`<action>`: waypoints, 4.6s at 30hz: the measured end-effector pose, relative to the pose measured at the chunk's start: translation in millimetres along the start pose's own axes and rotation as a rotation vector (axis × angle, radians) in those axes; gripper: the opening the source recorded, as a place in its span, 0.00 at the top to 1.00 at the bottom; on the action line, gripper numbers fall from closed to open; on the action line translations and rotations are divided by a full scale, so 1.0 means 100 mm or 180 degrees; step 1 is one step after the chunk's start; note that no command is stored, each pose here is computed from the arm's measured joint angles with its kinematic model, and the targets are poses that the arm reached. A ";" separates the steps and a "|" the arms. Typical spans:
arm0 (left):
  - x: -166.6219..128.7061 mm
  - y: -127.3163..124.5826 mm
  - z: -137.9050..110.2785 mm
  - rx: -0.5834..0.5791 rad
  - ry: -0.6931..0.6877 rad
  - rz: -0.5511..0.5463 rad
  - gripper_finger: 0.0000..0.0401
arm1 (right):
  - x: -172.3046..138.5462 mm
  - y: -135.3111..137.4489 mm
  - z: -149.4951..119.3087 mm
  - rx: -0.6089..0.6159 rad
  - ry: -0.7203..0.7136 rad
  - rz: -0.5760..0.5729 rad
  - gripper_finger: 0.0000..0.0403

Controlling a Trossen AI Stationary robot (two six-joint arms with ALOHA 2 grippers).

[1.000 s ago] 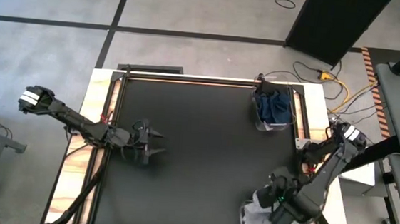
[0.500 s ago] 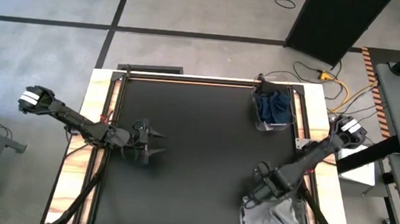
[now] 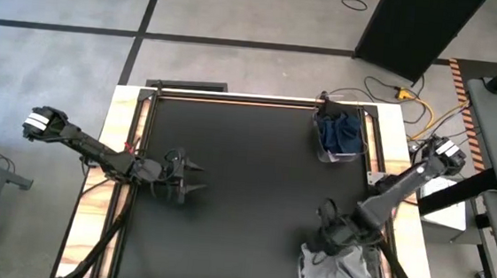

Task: Sort towels by color in basket
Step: Put the gray towel into the bottom transparent bin

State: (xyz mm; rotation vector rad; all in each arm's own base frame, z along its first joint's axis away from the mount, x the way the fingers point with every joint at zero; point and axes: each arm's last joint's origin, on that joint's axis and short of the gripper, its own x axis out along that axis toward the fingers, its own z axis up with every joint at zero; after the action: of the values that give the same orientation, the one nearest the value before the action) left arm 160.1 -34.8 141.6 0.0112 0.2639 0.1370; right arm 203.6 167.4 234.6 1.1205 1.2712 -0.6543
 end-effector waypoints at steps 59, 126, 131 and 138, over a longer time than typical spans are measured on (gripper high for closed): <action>0.02 -0.01 0.11 0.0289 -0.0067 0.0016 0.40 | -0.28 0.40 -1.20 -0.0104 0.0193 -0.0204 0.48; 0.02 0.01 0.12 0.0022 -0.0061 0.0021 0.40 | 0.75 -0.01 -1.10 -0.0108 0.0563 -0.1248 0.61; 0.02 0.00 0.13 0.0040 -0.0065 0.0007 0.40 | 0.75 0.01 -0.99 -0.0306 0.0683 -0.1139 0.65; 0.02 0.00 0.13 -0.0092 -0.0061 0.0004 0.40 | 0.29 0.14 -1.03 -0.0335 0.0819 -0.0744 0.55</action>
State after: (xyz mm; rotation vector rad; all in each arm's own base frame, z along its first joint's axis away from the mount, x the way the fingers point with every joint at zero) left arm 165.5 -34.3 153.5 -0.0161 0.2427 0.1420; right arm 181.4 272.1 219.5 1.0001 1.6561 -0.6209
